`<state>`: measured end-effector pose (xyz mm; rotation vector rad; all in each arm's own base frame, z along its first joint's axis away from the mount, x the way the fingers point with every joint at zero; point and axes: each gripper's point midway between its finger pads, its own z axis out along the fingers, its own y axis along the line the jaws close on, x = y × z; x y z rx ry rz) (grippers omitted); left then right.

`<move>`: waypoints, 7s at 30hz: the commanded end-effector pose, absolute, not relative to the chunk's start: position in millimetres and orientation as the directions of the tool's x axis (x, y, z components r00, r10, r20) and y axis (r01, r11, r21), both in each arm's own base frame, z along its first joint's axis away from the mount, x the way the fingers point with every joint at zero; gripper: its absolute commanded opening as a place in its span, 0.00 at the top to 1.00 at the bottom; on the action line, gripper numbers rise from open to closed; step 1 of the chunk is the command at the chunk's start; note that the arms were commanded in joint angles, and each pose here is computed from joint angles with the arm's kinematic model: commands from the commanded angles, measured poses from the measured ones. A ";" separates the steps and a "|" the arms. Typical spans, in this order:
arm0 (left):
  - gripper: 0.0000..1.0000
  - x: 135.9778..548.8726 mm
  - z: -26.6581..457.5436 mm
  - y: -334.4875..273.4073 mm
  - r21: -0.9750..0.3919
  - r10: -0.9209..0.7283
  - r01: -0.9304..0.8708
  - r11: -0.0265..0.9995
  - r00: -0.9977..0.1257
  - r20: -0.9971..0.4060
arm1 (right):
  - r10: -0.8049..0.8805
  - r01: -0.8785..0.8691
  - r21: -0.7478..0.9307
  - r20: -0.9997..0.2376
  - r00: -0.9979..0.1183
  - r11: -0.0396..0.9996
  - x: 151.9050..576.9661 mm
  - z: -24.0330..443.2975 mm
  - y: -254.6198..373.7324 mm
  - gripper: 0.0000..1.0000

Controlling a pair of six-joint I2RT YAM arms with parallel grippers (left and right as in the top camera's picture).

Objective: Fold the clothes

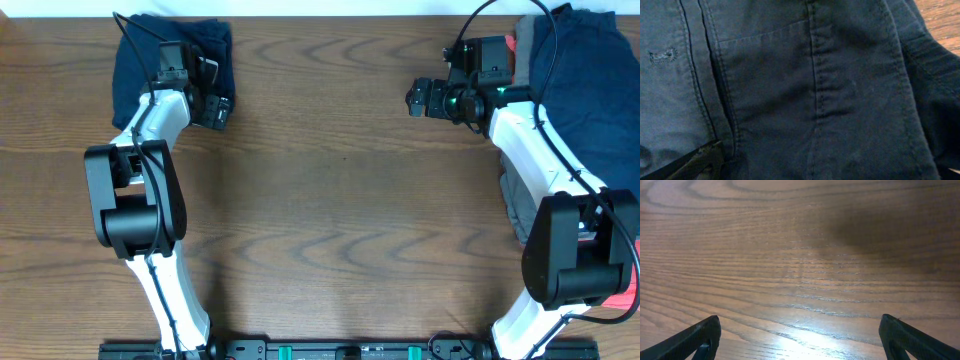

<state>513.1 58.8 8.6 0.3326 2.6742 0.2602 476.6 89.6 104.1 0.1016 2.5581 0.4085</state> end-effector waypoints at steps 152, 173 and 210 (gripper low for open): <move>0.02 414.5 205.3 17.0 -0.117 -0.180 -0.142 0.983 -0.600 -0.779 | -0.069 -0.177 -0.060 -0.996 -0.050 0.982 243.8 159.7 32.8 0.01; 0.02 281.0 149.5 12.3 -0.147 -0.169 -0.096 0.985 -0.292 -0.941 | -0.069 -0.177 -0.060 -0.996 -0.050 0.982 243.7 159.7 32.8 0.01; 0.02 243.8 137.3 8.1 -0.154 -0.162 -0.059 0.986 -0.144 -0.976 | -0.069 -0.177 -0.060 -0.996 -0.050 0.982 243.7 159.7 32.8 0.01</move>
